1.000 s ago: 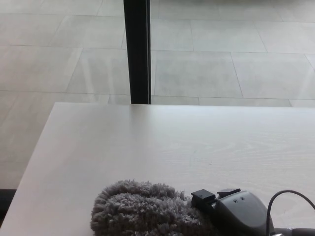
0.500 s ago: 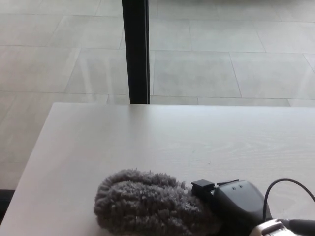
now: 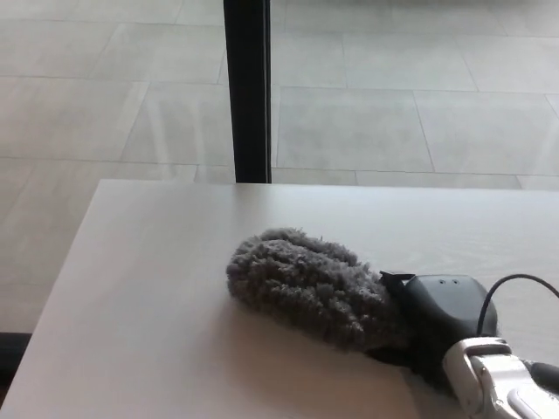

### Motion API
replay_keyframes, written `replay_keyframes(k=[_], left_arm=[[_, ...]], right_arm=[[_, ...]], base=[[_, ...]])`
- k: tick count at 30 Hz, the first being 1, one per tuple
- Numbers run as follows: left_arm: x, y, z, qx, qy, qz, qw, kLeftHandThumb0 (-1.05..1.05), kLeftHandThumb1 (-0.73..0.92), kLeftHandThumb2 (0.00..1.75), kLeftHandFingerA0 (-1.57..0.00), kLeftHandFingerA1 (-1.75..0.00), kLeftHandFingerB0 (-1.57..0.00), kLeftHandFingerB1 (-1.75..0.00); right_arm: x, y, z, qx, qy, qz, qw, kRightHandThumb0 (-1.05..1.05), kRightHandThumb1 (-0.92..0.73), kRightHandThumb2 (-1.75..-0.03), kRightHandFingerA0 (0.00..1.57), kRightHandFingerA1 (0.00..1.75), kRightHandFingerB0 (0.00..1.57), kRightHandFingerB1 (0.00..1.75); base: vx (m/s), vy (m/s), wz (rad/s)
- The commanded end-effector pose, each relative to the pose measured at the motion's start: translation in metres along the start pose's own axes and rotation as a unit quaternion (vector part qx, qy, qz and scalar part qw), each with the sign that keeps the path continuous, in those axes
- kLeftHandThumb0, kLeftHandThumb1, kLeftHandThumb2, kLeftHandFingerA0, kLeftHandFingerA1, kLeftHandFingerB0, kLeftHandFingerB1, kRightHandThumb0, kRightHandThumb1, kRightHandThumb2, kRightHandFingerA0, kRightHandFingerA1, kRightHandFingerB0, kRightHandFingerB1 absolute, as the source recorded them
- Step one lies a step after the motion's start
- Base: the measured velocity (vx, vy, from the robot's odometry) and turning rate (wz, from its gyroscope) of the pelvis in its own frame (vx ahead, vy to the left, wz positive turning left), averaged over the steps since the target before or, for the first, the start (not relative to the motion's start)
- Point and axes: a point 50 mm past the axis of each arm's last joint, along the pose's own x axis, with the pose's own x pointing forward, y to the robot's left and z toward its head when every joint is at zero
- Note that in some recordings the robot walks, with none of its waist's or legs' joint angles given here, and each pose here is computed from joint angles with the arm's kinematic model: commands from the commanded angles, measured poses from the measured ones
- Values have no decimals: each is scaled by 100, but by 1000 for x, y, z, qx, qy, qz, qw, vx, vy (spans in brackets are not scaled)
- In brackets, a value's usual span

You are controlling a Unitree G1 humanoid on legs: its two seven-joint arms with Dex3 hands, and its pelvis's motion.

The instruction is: The robot uses its right hand to pick up the duster kept in the middle of the desk and use it to wipe the desk by swiping its surface twice

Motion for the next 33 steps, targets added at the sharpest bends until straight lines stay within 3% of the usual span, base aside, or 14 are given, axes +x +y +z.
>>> replay_keyframes(k=[1, 4, 5, 8, 10, 11, 18, 23, 24, 25, 29, 30, 31, 33], left_arm=[[-3, 1, -3, -10, -8, 3, 1000, -105, 52, 93, -108, -94, -97, -96], [-3, 1, -4, -12, -9, 4, 1000, -105, 52, 92, -107, -95, -95, -97], [-4, 1, -5, -11, -11, 3, 1000, -105, 53, 92, -109, -94, -93, -97], [-7, 2, -6, -16, -15, 2, 1000, -105, 51, 92, -108, -96, -97, -97], [-7, 2, -7, -18, -16, 2, 1000, -105, 51, 92, -108, -96, -97, -97], [-8, 3, -8, -22, -14, 3, 1000, -105, 50, 92, -109, -96, -95, -98], [-11, 6, -12, -18, -6, 6, 1000, -105, 51, 94, -108, -93, -93, -96], [-11, 6, -11, -15, -4, 7, 1000, -105, 50, 96, -105, -97, -91, -99], [-11, 6, -11, -14, -4, 7, 1000, -105, 50, 98, -105, -98, -92, -100], [-11, 6, -10, -14, -6, 7, 1000, -105, 51, 98, -105, -98, -91, -100], [-11, 7, -11, -8, -2, 7, 1000, -105, 52, 96, -104, -98, -92, -100], [-11, 7, -11, -7, -2, 7, 1000, -105, 52, 95, -105, -98, -92, -100], [-11, 7, -10, -6, -2, 7, 1000, -105, 52, 95, -105, -97, -92, -99], [-11, 8, -9, -3, -5, 8, 1000, -105, 53, 94, -105, -96, -91, -99]], right_arm=[[-29, 27, -71, -62, 115, 71, 989, -23, -73, -66, 81, 173, 70, 128], [-41, 26, -100, -79, 155, 83, 981, -22, -72, -59, 86, 171, 66, 89], [-50, 26, -119, -83, 184, 83, 976, -23, -69, -53, 72, 172, 69, 93], [-69, 24, -149, -89, 235, 83, 964, -20, -71, -67, 97, 174, 67, 134], [-73, 24, -155, -89, 243, 83, 962, -20, -71, -67, 97, 174, 67, 134], [-78, 24, -162, -90, 259, 91, 957, -27, -72, -64, 79, 175, 66, 139], [-113, 18, -204, -36, 384, 91, 918, -31, -73, -65, 76, 162, 72, 82], [-126, 26, -208, -31, 402, 98, 910, -32, -73, -60, 75, 169, 69, 98], [-125, 31, -204, -41, 399, 114, 909, -35, -81, -62, 74, 173, 67, 115], [-122, 33, -200, -36, 394, 114, 911, -37, -76, -66, 75, 164, 64, 98], [-112, 37, -188, -22, 363, 105, 926, -35, -79, -62, 73, 171, 62, 125], [-108, 37, -184, 5, 338, 100, 936, -29, -76, -63, 77, 169, 64, 111], [-106, 37, -182, 26, 328, 107, 938, -27, -82, -69, 68, 133, 61, 68], [-97, 36, -173, 89, 278, 130, 947, -18, -76, -77, 60, 166, 49, 160]], base=[[0, 0, 0], [0, 0, 0], [0, 0, 0], [0, 0, 0], [0, 0, 0], [0, 0, 0], [0, 0, 0], [0, 0, 0], [0, 0, 0], [0, 0, 0], [0, 0, 0], [0, 0, 0], [0, 0, 0], [0, 0, 0]])
